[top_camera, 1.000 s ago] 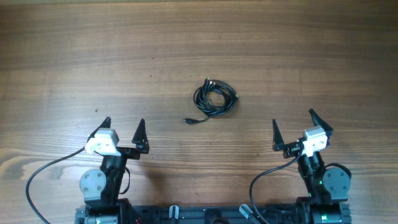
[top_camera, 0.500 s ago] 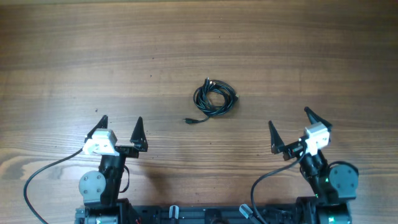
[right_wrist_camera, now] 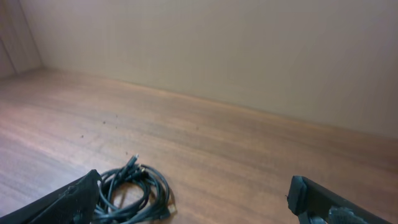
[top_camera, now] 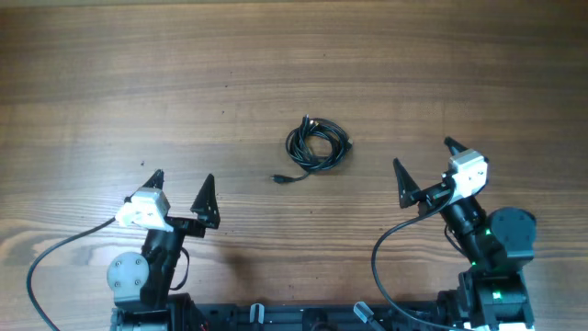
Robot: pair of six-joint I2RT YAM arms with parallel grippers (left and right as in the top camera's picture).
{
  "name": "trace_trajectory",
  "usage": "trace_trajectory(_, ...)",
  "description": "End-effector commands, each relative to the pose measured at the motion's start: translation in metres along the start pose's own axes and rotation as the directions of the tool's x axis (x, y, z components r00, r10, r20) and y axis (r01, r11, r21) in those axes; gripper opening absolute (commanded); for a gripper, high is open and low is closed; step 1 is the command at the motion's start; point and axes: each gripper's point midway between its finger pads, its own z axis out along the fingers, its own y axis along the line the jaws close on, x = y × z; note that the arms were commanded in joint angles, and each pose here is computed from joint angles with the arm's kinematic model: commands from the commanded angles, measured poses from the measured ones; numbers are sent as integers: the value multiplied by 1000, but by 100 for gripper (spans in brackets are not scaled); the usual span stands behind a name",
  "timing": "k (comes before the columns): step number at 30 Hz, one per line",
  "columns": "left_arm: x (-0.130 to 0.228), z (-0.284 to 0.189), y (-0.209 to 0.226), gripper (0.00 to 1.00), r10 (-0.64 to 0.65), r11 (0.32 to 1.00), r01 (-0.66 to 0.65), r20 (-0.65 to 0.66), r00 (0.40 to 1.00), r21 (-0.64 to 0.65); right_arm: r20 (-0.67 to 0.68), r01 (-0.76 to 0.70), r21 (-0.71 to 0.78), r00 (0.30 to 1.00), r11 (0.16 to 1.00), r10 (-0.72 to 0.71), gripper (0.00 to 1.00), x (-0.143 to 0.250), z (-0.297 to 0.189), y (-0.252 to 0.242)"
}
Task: Untangle cables
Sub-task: 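Move both grippers forward toward the black cable coil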
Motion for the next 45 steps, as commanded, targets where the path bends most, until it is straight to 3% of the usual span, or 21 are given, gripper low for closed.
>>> trace_trajectory(1,-18,4,-7,100,-14,1000,15,-24,1000,12,44,-2,-13,999,1000,2,100,-24,-3,2)
trace_trajectory(14,-49,48,-18,100,-62,996,73,-198,978,48,17,-12,-38,1000,999,13,100,-31,-3,5)
trace_trajectory(18,-56,62,-16,100,-96,994,106,-296,950,17,-64,-48,-85,997,995,43,100,-44,5,9)
trace_trajectory(23,-89,84,-18,100,-127,991,129,-394,910,-22,-179,-114,-151,980,982,86,100,-74,22,11)
trace_trajectory(28,-115,121,-20,100,-149,988,150,-448,882,-34,-334,-204,-222,935,954,122,100,-109,42,14)
trace_trajectory(30,-121,141,-32,100,-131,989,148,-462,877,1,-434,-273,-218,887,937,157,100,-114,50,13)
trace_trajectory(33,-106,167,-61,100,-91,985,150,-503,860,79,-582,-360,-179,789,916,197,99,-111,63,9)
trace_trajectory(36,-78,174,-85,100,-112,975,203,-577,809,95,-612,-358,-180,770,916,180,100,-102,74,5)
trace_trajectory(40,-32,163,-114,100,-232,943,334,-715,659,2,-671,-557,-1,616,831,412,100,-88,82,3)
trace_trajectory(44,-17,158,-129,100,-199,946,324,-754,625,19,-676,-562,7,607,827,418,100,-82,90,0)
trace_trajectory(45,-12,160,-124,88,-202,953,304,-755,624,-4,-680,-570,21,594,821,429,100,-79,92,0)
